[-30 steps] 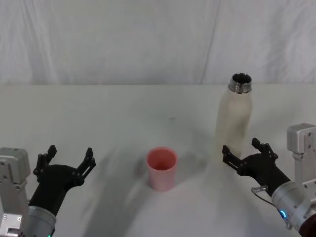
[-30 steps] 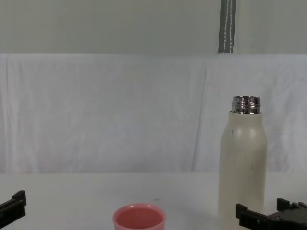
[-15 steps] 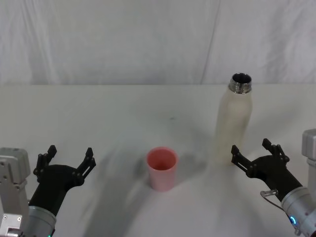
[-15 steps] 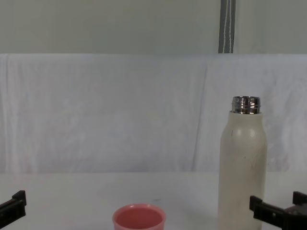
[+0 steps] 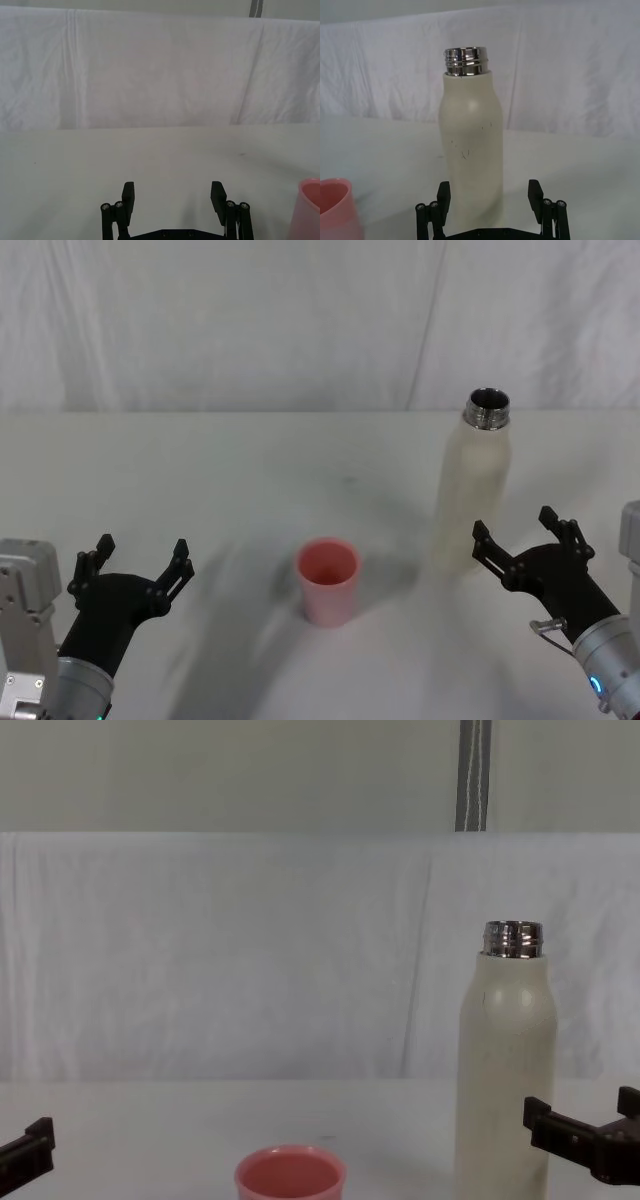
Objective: Grasp the thermos with one hand and pour water into the cup lid.
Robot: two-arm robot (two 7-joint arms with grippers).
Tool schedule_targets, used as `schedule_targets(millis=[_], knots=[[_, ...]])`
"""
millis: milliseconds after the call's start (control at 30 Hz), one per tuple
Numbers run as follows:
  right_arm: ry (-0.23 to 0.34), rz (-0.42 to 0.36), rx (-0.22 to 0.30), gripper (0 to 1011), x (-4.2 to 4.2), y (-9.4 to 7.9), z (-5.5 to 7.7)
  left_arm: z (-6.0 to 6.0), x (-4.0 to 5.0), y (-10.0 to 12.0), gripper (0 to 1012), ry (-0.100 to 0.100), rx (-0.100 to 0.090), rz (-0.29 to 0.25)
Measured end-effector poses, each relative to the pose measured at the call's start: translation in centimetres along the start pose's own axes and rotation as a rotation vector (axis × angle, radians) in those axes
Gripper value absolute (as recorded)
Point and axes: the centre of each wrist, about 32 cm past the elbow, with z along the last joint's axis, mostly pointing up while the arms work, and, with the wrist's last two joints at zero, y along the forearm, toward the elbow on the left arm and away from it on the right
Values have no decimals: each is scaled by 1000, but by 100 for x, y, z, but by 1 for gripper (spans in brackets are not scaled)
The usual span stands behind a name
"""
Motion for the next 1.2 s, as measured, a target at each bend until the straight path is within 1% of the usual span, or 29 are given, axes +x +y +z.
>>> schedule_targets(millis=[233,600,767,800,1000,1200], knots=[[-9,-14,25,1001,-55,-27,-16,0,0,0,1001,0,0,0],[-3,-29,43,1001,-136,-81,-57,0,0,0,1001,0,0,0],[-29,-32,56,1001,-188,-90,-58,0,0,0,1001,0,0,0],[-29,-32,56,1001,-188,-90,-58,0,0,0,1001,0,0,0],[-65,8,68,1001,-251,-73,-20,0,0,0,1001,0,0,0],[-79,45,60,1001,-278,-61,-2,0,0,0,1001,0,0,0]])
